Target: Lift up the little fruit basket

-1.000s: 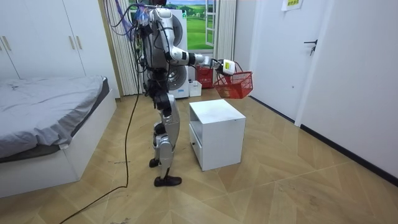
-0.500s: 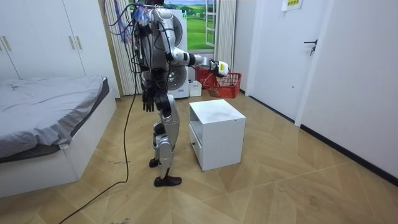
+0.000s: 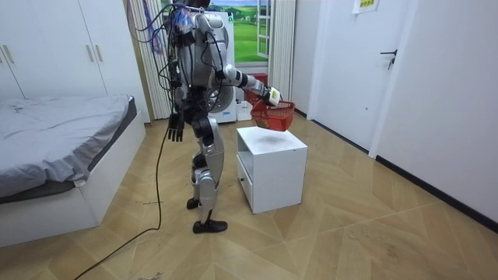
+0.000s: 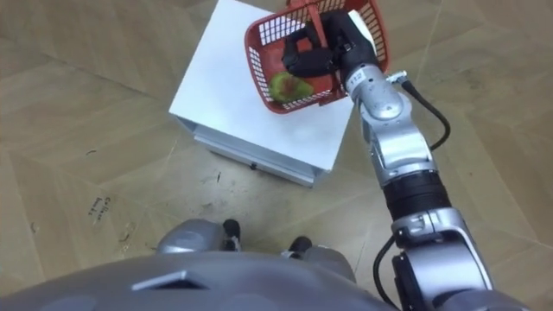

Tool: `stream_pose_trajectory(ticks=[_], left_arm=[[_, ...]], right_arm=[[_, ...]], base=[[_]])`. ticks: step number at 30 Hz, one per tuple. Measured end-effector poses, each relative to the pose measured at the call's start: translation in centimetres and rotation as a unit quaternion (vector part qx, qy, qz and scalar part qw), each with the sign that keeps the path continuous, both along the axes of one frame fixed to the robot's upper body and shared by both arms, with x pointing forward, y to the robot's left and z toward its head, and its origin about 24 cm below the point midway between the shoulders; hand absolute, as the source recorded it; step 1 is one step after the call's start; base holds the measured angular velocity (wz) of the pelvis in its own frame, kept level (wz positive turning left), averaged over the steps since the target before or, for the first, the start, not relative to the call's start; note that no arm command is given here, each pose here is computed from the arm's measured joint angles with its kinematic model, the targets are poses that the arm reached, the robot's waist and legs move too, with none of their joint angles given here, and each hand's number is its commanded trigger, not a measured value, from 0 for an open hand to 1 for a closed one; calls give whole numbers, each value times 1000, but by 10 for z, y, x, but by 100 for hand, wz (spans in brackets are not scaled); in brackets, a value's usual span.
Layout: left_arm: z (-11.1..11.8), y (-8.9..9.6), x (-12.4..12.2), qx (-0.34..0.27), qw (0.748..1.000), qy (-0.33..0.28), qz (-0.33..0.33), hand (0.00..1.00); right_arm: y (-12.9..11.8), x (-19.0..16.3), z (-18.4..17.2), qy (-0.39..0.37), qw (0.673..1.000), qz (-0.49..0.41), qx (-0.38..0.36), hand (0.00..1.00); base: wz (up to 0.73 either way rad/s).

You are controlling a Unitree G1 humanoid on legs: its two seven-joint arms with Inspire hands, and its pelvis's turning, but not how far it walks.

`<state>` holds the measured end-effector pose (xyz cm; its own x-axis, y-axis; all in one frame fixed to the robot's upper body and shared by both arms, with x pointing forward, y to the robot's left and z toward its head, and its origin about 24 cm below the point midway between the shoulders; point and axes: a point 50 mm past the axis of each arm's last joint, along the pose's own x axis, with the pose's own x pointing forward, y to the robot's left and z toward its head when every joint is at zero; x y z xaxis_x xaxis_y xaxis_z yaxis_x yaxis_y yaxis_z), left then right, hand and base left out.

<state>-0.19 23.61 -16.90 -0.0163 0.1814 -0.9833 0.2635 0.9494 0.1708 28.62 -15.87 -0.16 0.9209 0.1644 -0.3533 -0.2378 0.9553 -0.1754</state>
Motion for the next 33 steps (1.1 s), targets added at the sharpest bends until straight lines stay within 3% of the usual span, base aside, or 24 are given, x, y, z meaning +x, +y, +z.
stream_pose_trajectory(ticks=[6,7,8,9,10,17,33], left_arm=[[0,0,1,-2,1000,1,0,0],[0,0,1,-2,1000,0,0,0],[0,0,1,-2,1000,1,-1,0],[0,0,0,0,1000,1,-3,0],[0,0,0,1,1000,2,-6,0],[-1,0,-6,18,1000,12,-14,0],[-2,-8,-10,5,999,20,-25,0]], right_arm=[[-2,-1,-9,19,1000,-9,-5,100],[-2,-1,-9,20,1000,-11,-6,72],[-3,-1,-10,21,1000,-16,-8,51],[-4,-1,-12,25,999,-21,-12,6],[-4,0,-14,29,999,-23,-14,0],[-10,-3,-31,68,996,-52,-22,0],[-12,-3,-32,69,996,-55,-24,0]], base=[[2],[0],[0],[0],[5],[4],[2]])
